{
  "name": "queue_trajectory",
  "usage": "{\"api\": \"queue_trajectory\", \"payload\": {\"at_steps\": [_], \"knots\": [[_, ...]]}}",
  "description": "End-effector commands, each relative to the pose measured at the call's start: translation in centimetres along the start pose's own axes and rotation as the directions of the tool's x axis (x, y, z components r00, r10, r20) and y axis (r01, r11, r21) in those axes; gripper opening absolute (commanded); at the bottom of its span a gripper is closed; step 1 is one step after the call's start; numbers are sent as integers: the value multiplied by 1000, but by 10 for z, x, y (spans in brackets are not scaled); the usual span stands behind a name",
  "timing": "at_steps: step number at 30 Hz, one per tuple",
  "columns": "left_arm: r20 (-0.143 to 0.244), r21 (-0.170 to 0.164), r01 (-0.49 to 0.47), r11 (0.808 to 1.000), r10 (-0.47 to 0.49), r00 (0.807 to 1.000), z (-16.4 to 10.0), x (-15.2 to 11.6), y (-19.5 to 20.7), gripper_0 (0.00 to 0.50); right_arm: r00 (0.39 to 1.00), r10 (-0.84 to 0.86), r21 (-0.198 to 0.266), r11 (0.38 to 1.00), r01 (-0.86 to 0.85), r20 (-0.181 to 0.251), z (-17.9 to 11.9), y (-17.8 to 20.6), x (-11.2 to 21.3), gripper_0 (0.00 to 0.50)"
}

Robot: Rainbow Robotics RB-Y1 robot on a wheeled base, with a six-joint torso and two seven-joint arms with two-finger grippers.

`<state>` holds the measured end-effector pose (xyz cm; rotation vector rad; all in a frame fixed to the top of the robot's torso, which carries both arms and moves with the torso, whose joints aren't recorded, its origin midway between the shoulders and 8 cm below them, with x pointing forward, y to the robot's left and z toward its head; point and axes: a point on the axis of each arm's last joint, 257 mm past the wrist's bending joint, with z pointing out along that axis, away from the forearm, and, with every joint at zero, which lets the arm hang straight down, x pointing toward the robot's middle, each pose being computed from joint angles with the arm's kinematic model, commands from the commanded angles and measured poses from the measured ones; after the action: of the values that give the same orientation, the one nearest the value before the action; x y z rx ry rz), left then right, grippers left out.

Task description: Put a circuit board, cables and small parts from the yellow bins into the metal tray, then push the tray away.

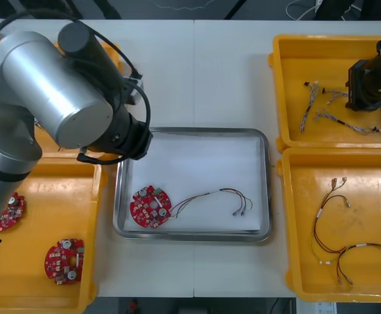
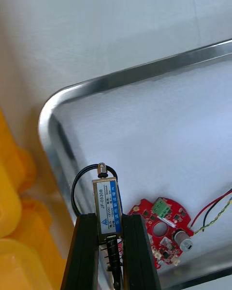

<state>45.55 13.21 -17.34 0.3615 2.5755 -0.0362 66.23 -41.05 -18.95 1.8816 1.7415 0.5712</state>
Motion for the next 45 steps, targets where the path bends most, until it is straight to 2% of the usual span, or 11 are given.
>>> {"api": "queue_trajectory", "payload": {"at_steps": [1, 7, 13, 20, 21, 23, 25, 26, 28, 39, 45], "knots": [[36, 27, 14, 1000, -15, 999, 7, -15, -28, 0, 998, 64, 3, 998, -64, -8, 20, -22, 4, 500], [20, 2, 10, 1000, -10, 1000, 34, -10, -29, 0, 998, 59, 15, 998, -59, -7, 29, -36, 8, 500], [26, -22, 14, 1000, -14, 1000, 58, -12, -26, 1, 998, 58, 24, 998, -57, -13, 32, -41, 13, 500], [28, -24, 17, 1000, -16, 999, 61, -12, -27, 2, 997, 71, 27, 997, -70, -40, 33, -41, 22, 500], [28, -23, 15, 1000, -14, 1000, 60, -12, -28, 16, 998, 59, 37, 998, -57, -36, 33, -43, 23, 500], [30, -20, 17, 1000, -16, 999, 60, -12, -29, 286, 999, 42, 54, 998, -41, -26, 33, -48, 21, 500], [32, -20, 17, 1000, -16, 999, 59, -13, -29, 451, 999, 30, 58, 998, -29, -20, 32, -48, 20, 500], [32, -20, 17, 1000, -16, 999, 59, -13, -29, 451, 999, 30, 58, 998, -29, -20, 32, -48, 20, 500], [35, -15, 19, 1000, -19, 999, 57, -13, -31, 500, 999, 29, 73, 997, -28, -23, 29, -49, 18, 500], [34, -11, 33, 999, -32, 999, 38, -14, -30, 500, 998, 12, 164, 986, -2, -57, -11, -36, 19, 500], [58, 3, 47, 999, -47, 997, 18, -21, -31, 500, 998, -6, 203, 979, 17, -55, -42, -22, 10, 500]]}}
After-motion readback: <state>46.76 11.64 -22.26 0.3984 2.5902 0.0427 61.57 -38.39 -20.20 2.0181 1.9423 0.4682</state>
